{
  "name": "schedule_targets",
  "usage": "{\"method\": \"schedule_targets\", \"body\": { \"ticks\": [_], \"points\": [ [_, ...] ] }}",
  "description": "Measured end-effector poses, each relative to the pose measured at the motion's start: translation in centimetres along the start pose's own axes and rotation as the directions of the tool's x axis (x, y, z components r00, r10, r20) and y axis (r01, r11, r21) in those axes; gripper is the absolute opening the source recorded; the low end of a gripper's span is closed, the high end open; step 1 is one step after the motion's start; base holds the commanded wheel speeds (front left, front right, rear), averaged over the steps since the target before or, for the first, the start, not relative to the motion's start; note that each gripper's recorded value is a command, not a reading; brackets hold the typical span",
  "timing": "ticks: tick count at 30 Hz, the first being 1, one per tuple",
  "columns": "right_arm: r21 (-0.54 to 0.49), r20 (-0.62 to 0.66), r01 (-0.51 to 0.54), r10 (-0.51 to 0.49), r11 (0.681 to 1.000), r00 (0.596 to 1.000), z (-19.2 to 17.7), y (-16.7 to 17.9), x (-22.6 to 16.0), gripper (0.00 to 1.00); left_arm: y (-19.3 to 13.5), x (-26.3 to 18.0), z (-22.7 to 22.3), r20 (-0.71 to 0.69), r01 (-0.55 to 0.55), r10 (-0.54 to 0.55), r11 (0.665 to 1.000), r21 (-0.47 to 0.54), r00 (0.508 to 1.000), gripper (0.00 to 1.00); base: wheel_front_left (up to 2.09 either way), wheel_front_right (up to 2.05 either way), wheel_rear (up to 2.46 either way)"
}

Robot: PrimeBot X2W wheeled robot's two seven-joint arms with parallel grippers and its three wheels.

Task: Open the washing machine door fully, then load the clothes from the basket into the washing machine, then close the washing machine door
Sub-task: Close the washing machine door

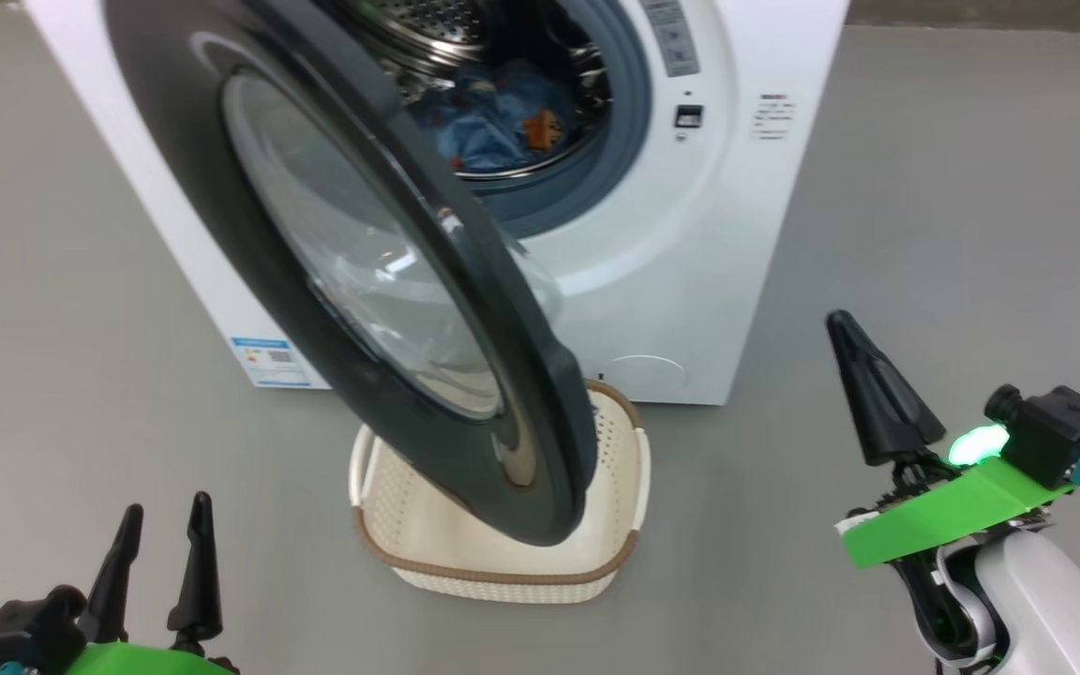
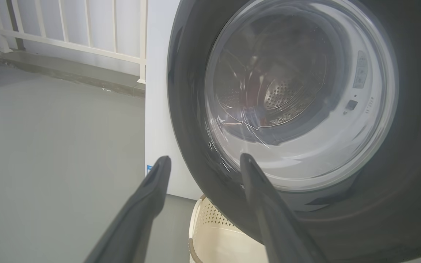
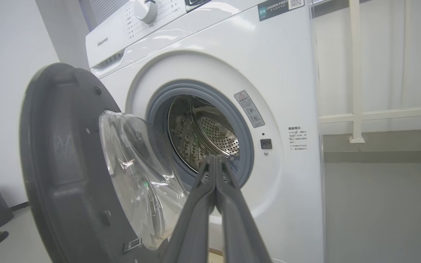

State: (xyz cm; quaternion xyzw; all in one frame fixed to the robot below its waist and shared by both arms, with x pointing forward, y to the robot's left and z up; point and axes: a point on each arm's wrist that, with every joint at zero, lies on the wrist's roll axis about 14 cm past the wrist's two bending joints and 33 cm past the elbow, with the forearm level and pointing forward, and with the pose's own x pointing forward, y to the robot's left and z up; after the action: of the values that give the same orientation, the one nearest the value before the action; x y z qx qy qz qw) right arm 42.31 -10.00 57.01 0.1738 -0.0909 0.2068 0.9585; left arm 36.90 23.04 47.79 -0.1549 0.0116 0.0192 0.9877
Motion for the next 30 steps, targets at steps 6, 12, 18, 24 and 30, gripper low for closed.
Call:
{"method": "schedule_targets", "body": {
  "ticks": [6, 12, 18, 24, 30],
  "points": [
    [0.018, 0.053, -0.146, 0.145, 0.989, 0.988, 1.4, 4.7, 1.7, 0.0, 1.4, -1.2, 0.4, 0.013, -0.046, 0.046, 0.999, -0.002, 0.999, 1.0, 0.0, 0.0, 0.0],
    [0.047, 0.113, -0.319, 0.313, 0.946, 0.943, 3.0, 10.5, 2.1, 0.0, 2.5, -2.6, 0.9, 0.031, -0.084, 0.085, 0.996, -0.009, 0.996, 1.0, 0.0, 0.0, 0.0],
    [0.068, 0.114, -0.448, 0.439, 0.892, 0.891, 2.9, 14.8, 1.4, 0.0, 3.2, -3.5, 1.2, 0.045, -0.111, 0.111, 0.994, -0.016, 0.993, 1.0, 0.0, 0.0, 0.0],
    [0.082, 0.051, -0.558, 0.556, 0.826, 0.83, 1.0, 18.2, 0.5, 0.0, 4.2, -4.7, 1.4, 0.051, -0.14, 0.141, 0.99, -0.02, 0.989, 1.0, 0.0, 0.0, 0.0],
    [0.109, -0.085, -0.61, 0.618, 0.785, 0.781, -3.5, 19.7, -0.7, 0.0, 5.2, -5.8, 1.2, 0.046, -0.174, 0.175, 0.984, -0.022, 0.983, 1.0, 0.0, 0.0, 0.0]
  ]
}}
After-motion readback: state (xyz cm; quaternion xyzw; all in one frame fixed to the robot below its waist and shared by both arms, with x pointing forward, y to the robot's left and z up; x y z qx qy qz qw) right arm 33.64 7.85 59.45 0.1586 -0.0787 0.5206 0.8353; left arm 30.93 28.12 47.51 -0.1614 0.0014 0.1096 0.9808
